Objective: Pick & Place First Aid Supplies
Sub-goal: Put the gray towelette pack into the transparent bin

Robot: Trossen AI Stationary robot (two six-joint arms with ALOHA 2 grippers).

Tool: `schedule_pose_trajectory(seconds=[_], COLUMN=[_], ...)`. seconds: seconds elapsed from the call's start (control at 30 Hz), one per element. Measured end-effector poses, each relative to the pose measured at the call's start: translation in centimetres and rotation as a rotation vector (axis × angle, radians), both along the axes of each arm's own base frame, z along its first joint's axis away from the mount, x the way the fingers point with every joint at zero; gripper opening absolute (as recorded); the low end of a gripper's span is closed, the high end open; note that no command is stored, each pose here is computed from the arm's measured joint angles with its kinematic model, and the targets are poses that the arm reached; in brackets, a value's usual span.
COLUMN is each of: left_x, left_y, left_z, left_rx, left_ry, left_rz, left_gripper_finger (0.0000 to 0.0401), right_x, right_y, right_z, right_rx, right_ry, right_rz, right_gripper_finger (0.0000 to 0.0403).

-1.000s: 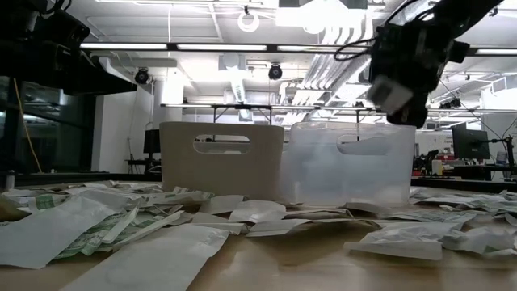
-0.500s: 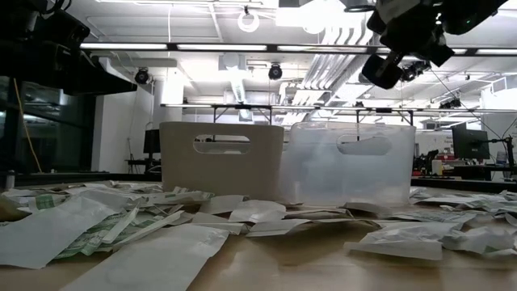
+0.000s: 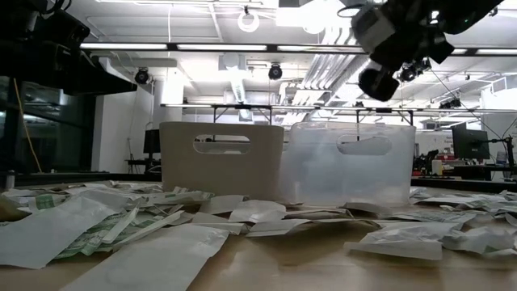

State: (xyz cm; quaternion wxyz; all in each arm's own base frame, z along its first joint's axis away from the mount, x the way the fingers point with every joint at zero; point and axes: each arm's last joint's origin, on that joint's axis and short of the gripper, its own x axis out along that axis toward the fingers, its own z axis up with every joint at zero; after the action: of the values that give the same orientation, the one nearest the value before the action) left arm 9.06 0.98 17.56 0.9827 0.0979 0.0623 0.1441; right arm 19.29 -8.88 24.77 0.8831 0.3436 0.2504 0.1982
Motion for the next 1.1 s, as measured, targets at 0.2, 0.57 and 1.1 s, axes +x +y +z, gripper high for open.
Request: schedule_pose_trajectory(seconds=[0.2, 0.57, 1.1], left_x=[0.0, 0.0, 0.0], left_y=[0.0, 0.0, 0.0], left_z=[0.0, 0.0, 0.0], left_rx=[0.000, 0.000, 0.000], left_ry=[0.000, 0.000, 0.000], left_rz=[0.000, 0.000, 0.000], left_gripper_finger=[0.0189, 0.0189, 0.0189], right_x=[1.8, 4.7, 9.6], right_y=[1.1, 3.4, 4.0], right_z=[-1.6, -3.8, -5.1], right_rx=[-0.173, -0.558, -0.731], right_ry=[0.151, 0.358, 0.612], right_rz=[-0.150, -0.262, -0.126], right_gripper_finger=[0.0000, 0.0000, 0.0000])
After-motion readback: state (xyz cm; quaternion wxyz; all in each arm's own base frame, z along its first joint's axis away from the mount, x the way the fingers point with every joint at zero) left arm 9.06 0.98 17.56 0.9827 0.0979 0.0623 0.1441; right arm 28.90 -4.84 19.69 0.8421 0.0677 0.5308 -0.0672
